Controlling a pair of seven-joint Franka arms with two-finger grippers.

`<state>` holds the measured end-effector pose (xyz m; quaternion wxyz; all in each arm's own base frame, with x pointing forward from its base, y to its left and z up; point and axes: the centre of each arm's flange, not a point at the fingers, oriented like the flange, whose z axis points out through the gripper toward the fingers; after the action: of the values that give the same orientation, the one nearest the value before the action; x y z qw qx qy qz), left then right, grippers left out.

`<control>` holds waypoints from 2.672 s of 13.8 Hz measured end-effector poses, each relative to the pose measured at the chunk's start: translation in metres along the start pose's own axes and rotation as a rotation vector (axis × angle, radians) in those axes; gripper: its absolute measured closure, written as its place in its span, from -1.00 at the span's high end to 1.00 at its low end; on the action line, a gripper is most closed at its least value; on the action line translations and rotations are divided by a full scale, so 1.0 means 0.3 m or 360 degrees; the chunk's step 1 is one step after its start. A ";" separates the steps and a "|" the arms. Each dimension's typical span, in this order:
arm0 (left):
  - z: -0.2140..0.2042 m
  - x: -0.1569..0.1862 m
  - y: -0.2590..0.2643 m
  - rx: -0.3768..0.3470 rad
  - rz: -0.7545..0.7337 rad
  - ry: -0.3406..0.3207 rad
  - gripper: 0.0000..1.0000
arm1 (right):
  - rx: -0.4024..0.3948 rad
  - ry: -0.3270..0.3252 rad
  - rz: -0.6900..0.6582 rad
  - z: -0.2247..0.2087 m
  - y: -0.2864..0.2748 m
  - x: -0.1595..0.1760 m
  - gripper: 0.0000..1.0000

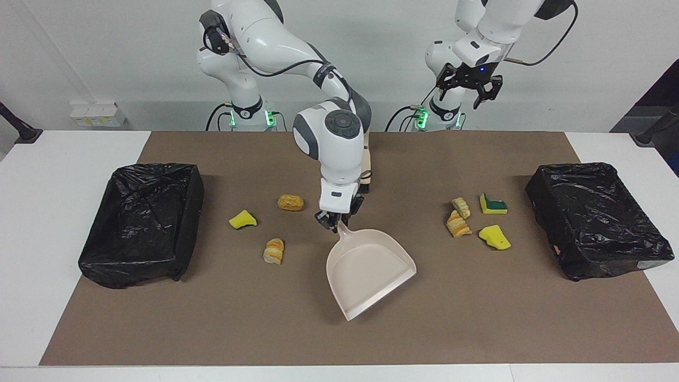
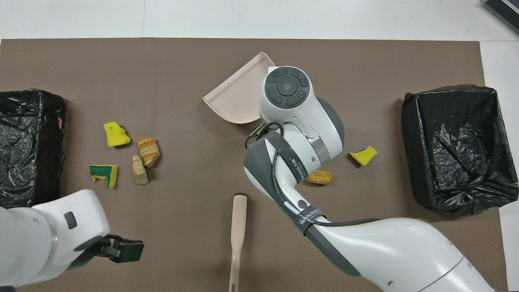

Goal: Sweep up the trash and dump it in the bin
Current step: 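Set the dustpan down while the left gripper grasps the beige brush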

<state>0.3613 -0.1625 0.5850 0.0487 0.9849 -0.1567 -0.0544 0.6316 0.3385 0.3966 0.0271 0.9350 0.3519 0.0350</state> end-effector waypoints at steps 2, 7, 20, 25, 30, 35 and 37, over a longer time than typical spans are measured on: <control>0.112 0.004 0.144 0.0020 -0.0042 0.0047 1.00 | 0.0003 -0.0014 -0.0195 0.015 0.033 -0.014 -0.37; 0.380 -0.048 0.453 0.0016 -0.0102 0.0101 1.00 | 0.0009 -0.0027 -0.0682 0.030 0.094 -0.035 -0.37; 0.918 -0.123 0.722 0.0147 -0.0174 -0.0089 0.99 | 0.0023 -0.0186 -0.1455 0.030 0.024 -0.058 -0.37; 0.917 -0.119 0.717 0.0145 -0.0193 -0.0088 -0.13 | -0.0010 -0.0140 -0.1500 0.039 0.018 -0.048 -0.37; 0.890 -0.106 0.679 0.0172 -0.0233 -0.0142 -0.46 | -0.0048 -0.0080 -0.1512 0.061 0.010 -0.037 -0.37; 0.637 -0.085 0.463 0.0182 -0.0287 -0.0259 -0.46 | -0.0019 -0.0098 -0.1531 0.068 -0.074 -0.028 -0.37; 0.489 -0.078 0.325 0.0144 -0.0367 -0.0268 -0.46 | 0.0011 -0.0108 -0.1452 0.072 -0.092 -0.031 -0.37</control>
<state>0.2916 -0.2589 0.4532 -0.0158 0.9895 -0.0483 -0.1350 0.6082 0.3525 0.3726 0.0482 0.6852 0.7267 -0.0123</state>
